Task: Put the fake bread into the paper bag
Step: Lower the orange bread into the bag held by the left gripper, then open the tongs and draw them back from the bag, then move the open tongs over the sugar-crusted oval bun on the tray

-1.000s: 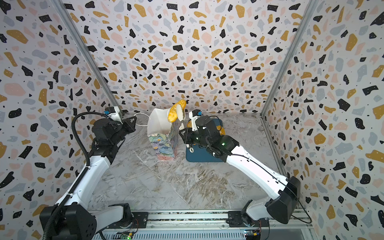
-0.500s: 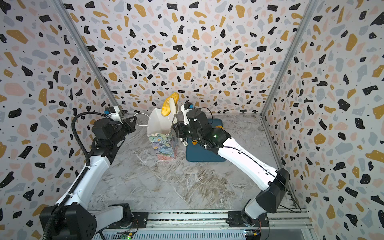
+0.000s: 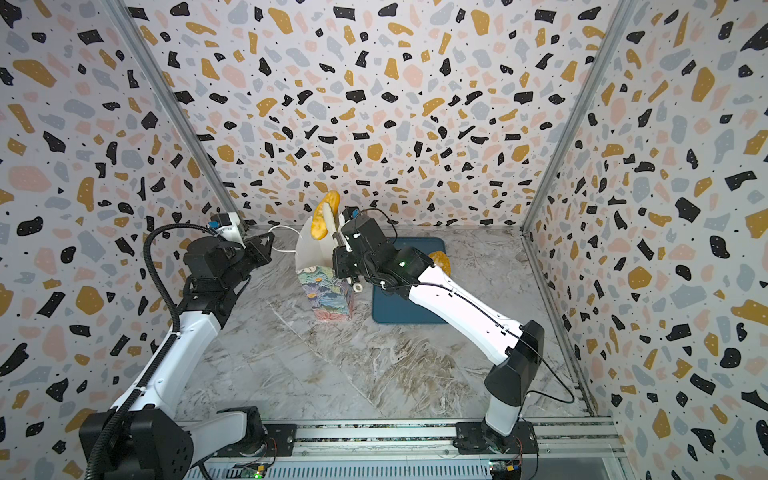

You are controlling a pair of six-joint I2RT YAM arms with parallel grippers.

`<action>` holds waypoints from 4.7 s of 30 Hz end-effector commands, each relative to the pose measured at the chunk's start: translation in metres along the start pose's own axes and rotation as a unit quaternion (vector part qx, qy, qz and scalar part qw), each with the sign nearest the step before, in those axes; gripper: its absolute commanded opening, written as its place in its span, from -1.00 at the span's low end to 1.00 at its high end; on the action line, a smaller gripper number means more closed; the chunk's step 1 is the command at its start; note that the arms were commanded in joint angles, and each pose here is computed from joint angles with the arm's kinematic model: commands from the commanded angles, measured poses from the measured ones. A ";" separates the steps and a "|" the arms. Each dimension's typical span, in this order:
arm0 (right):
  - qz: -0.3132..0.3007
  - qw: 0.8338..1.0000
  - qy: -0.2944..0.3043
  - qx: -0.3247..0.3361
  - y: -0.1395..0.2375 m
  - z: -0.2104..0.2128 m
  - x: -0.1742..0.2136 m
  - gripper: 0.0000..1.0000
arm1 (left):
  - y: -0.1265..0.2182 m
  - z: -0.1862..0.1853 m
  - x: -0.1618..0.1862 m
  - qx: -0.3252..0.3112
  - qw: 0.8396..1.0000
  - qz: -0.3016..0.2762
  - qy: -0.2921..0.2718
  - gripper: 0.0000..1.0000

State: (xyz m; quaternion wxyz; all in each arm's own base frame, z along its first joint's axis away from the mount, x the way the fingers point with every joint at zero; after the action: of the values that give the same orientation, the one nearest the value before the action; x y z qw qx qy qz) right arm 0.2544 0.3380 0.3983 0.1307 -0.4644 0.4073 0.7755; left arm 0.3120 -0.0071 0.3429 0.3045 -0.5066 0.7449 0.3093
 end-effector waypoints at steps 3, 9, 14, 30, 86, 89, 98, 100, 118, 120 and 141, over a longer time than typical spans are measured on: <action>-0.003 0.999 0.034 0.035 0.013 0.008 -0.010 -0.46 | 0.004 -0.007 -0.004 0.018 1.000 -0.019 -0.008 -1.00; 0.012 0.998 0.048 0.050 0.005 0.013 -0.007 -0.43 | 0.004 -0.007 -0.004 0.018 1.000 -0.019 -0.008 -1.00; 0.022 0.996 0.054 0.072 0.001 0.010 -0.003 -0.37 | 0.005 -0.007 -0.004 0.018 1.000 -0.018 -0.008 -1.00; 0.029 0.996 0.052 0.071 0.000 0.011 0.000 -0.07 | 0.005 -0.007 -0.005 0.017 1.000 -0.019 -0.009 -1.00; -0.004 0.998 -0.021 0.057 0.052 -0.032 0.006 -0.17 | 0.006 -0.007 -0.005 0.014 1.000 -0.021 -0.012 -1.00; -0.014 0.997 -0.038 0.061 0.063 -0.044 0.016 -0.17 | 0.006 -0.007 -0.005 0.013 1.000 -0.022 -0.013 -1.00; -0.028 0.993 -0.070 0.092 0.090 -0.075 0.046 -0.16 | 0.006 -0.008 -0.005 0.017 1.000 -0.022 -0.012 -1.00; -0.022 0.992 -0.077 0.100 0.091 -0.084 0.055 -0.16 | 0.007 -0.008 -0.005 0.018 1.000 -0.022 -0.012 -1.00; 0.012 0.983 -0.096 0.157 0.069 -0.138 0.109 -0.16 | 0.010 -0.008 -0.006 0.010 0.999 -0.030 -0.018 -1.00; 0.014 0.982 -0.096 0.162 0.067 -0.142 0.112 -0.16 | 0.009 -0.009 -0.007 0.012 0.999 -0.027 -0.018 -1.00; 0.067 0.973 -0.094 0.200 0.057 -0.193 0.146 -0.07 | 0.008 -0.008 -0.006 0.013 0.999 -0.025 -0.016 -1.00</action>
State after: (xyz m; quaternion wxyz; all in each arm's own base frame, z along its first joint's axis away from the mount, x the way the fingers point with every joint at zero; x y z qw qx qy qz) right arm 0.2584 0.1321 0.2522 0.1985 -0.2993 0.5825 0.7292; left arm 0.3078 -0.0068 0.3473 0.3109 -0.5108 0.7398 0.3084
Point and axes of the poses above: each gripper's point midway between its finger pads, its own y axis back along the fingers, its own z axis along the line the jaws close on, x = y × z, the point moved 10 cm from there along y, back along the fingers, and after that the axes turned 8 degrees about y, right-handed, at the moved point
